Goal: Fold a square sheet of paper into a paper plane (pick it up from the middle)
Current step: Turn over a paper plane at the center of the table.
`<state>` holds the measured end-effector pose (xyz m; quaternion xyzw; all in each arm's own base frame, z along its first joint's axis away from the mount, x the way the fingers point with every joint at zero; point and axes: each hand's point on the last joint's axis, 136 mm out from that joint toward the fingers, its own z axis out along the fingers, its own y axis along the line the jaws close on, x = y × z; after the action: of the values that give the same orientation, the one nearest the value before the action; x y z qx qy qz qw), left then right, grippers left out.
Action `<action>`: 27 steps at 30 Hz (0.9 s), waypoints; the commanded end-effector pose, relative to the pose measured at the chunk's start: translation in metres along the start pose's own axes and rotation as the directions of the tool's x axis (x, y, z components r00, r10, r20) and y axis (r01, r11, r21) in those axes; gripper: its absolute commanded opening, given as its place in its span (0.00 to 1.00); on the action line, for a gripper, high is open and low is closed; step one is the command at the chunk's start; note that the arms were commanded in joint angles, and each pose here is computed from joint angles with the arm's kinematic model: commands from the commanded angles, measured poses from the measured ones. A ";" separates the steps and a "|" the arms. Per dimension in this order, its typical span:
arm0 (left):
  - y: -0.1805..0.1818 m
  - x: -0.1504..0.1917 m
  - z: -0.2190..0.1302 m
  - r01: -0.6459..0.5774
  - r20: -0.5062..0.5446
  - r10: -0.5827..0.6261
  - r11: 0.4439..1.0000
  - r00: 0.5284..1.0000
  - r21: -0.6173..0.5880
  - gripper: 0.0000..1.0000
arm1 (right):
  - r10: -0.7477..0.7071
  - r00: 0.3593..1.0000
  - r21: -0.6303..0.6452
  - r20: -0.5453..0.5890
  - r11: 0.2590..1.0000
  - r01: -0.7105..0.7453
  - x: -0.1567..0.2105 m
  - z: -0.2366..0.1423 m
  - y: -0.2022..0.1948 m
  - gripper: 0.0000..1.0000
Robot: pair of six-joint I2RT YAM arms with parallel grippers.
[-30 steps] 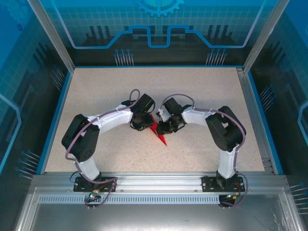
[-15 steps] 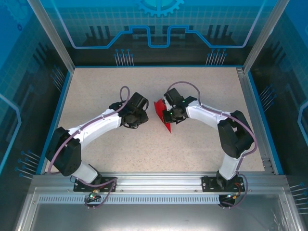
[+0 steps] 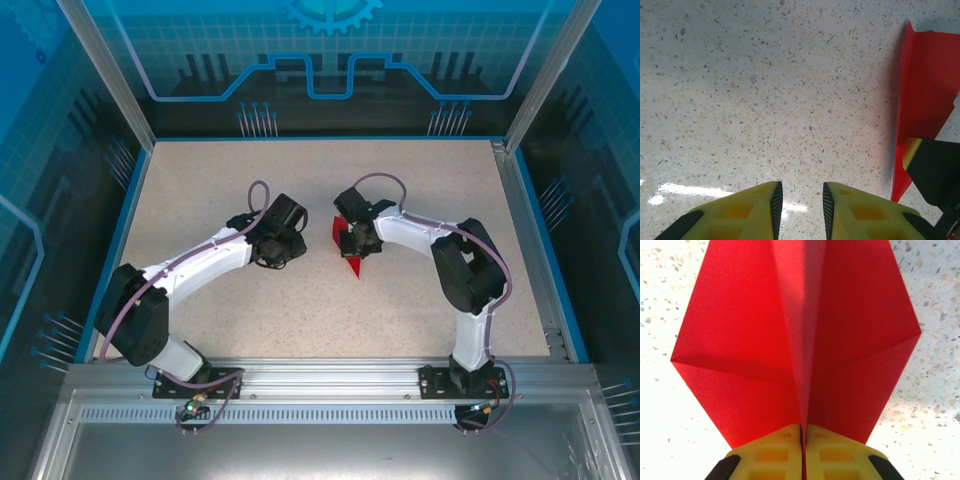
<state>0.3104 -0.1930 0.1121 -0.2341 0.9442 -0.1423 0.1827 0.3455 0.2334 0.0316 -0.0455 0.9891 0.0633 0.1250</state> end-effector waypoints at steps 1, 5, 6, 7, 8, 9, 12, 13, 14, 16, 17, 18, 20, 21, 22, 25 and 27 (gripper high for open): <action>0.010 0.000 0.006 0.020 -0.001 -0.021 0.999 1.000 -0.036 0.32 | 0.022 1.000 0.028 -0.017 0.999 -0.021 0.005 0.007 0.002 0.08; 0.011 0.001 0.008 0.021 -0.009 -0.021 0.999 1.000 -0.037 0.32 | 0.035 0.999 0.044 -0.038 0.998 -0.033 0.010 0.017 -0.001 0.11; 0.011 0.001 0.008 0.022 -0.009 -0.023 0.999 1.000 -0.038 0.31 | 0.038 0.998 0.049 -0.043 0.998 -0.036 0.011 0.019 -0.002 0.11; 0.011 0.001 0.008 0.023 -0.009 -0.023 0.999 1.000 -0.038 0.32 | 0.040 0.998 0.054 -0.047 0.998 -0.037 0.012 0.020 -0.003 0.12; 0.012 0.001 0.008 0.023 -0.009 -0.024 0.999 1.000 -0.038 0.32 | 0.043 0.998 0.066 -0.052 0.997 -0.039 0.014 0.022 -0.005 0.12; 0.011 0.001 0.008 0.025 -0.008 -0.026 0.999 1.000 -0.036 0.31 | 0.044 0.997 0.075 -0.056 0.996 -0.040 0.015 0.023 -0.007 0.13; 0.012 0.001 0.008 0.025 -0.008 -0.026 0.999 1.000 -0.037 0.32 | 0.044 0.997 0.074 -0.064 0.997 -0.039 0.017 0.027 -0.007 0.14; 0.012 0.001 0.009 0.025 -0.009 -0.025 0.999 1.000 -0.037 0.32 | 0.042 0.997 0.068 -0.068 0.997 -0.038 0.017 0.029 -0.006 0.15; 0.012 0.001 0.009 0.027 -0.010 -0.027 0.999 1.000 -0.038 0.32 | 0.042 0.996 0.068 -0.073 0.997 -0.037 0.018 0.032 -0.006 0.17; 0.011 0.001 0.010 0.025 -0.014 -0.026 0.999 1.000 -0.038 0.32 | 0.045 0.995 0.085 -0.091 0.996 -0.037 0.020 0.037 -0.007 0.17; 0.011 0.000 0.010 0.025 -0.014 -0.025 0.999 1.000 -0.038 0.32 | 0.049 0.994 0.094 -0.098 0.995 -0.039 0.021 0.039 -0.008 0.17; 0.011 0.000 0.009 0.024 -0.014 -0.025 0.999 1.000 -0.038 0.32 | 0.055 0.993 0.109 -0.104 0.993 -0.043 0.021 0.040 -0.010 0.18; 0.011 0.000 0.009 0.025 -0.012 -0.026 0.999 1.000 -0.040 0.32 | 0.052 0.994 0.134 -0.099 0.990 -0.039 0.019 0.040 -0.011 0.20; 0.011 -0.001 0.008 0.025 -0.010 -0.025 0.999 1.000 -0.037 0.32 | 0.054 0.994 0.151 -0.100 0.988 -0.039 0.018 0.039 -0.012 0.22; 0.011 -0.001 0.009 0.026 -0.011 -0.026 0.999 1.000 -0.038 0.32 | 0.057 0.993 0.158 -0.099 0.987 -0.041 0.016 0.037 -0.012 0.22; 0.010 -0.002 0.008 0.025 -0.010 -0.026 0.999 1.000 -0.036 0.32 | 0.040 0.996 0.174 -0.077 0.984 -0.026 0.008 0.028 -0.006 0.23; 0.009 -0.003 0.008 0.027 -0.009 -0.027 0.999 1.000 -0.034 0.32 | 0.020 0.999 0.202 -0.050 0.979 -0.009 0.001 0.020 -0.003 0.26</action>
<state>0.3109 -0.1884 0.1053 -0.2396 0.9451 -0.1344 0.1770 0.3549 0.2367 0.0161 -0.0205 0.9940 0.0077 0.1075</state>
